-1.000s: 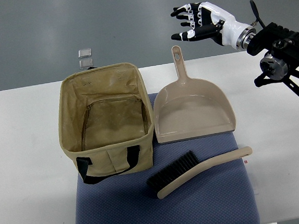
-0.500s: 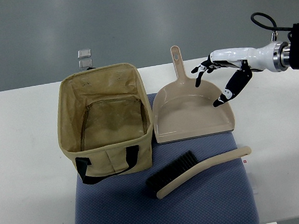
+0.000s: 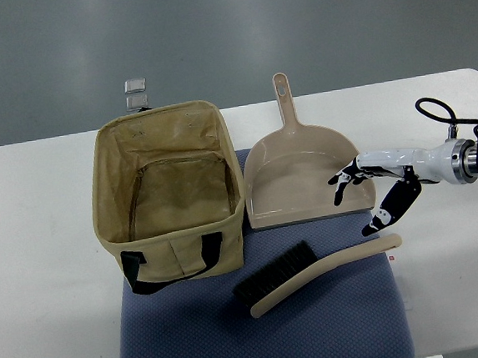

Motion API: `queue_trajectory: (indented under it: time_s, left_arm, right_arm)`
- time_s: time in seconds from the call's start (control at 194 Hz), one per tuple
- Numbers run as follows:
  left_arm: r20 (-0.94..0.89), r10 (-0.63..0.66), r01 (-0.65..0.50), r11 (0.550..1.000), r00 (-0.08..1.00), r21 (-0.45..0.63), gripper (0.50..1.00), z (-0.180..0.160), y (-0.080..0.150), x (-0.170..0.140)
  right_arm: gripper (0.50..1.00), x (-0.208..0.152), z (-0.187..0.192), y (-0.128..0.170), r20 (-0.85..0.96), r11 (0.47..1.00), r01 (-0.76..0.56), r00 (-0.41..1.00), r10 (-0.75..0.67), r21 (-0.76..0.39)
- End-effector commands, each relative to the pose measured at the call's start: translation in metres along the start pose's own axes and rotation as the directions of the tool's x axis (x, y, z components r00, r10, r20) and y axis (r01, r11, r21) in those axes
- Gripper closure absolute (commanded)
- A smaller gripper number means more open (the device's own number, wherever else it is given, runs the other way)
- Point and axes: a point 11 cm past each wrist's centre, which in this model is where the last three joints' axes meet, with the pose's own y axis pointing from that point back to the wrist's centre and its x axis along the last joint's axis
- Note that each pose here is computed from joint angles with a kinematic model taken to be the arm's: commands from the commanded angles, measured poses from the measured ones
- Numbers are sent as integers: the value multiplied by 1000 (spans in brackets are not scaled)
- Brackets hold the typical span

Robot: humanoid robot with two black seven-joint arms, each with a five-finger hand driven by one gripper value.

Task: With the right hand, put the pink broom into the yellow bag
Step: 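Lower the right hand past the dustpan toward the brush handle, then close the right hand's fingers around the beige brush handle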

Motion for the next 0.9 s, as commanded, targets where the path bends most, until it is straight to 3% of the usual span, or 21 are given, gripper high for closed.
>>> queue_trajectory:
  time_s: [0.0, 0.278, 0.897]
  left_arm:
    - [4, 0, 0, 1000, 1000, 1, 500, 0, 0, 0]
    - [-2, 1, -1, 1000, 1000, -2, 500, 1, 0, 0]
    - [0, 0, 0, 1000, 1000, 0, 500, 0, 0, 0]
  right_arm:
    - [564, -8, 3, -5, 19, 1000, 14, 1000, -14, 0]
    - [566, -41, 22, -21, 30, 999, 46, 999, -45, -26]
    - [572, -62, 45, -38, 31, 997, 38, 999, -36, -68]
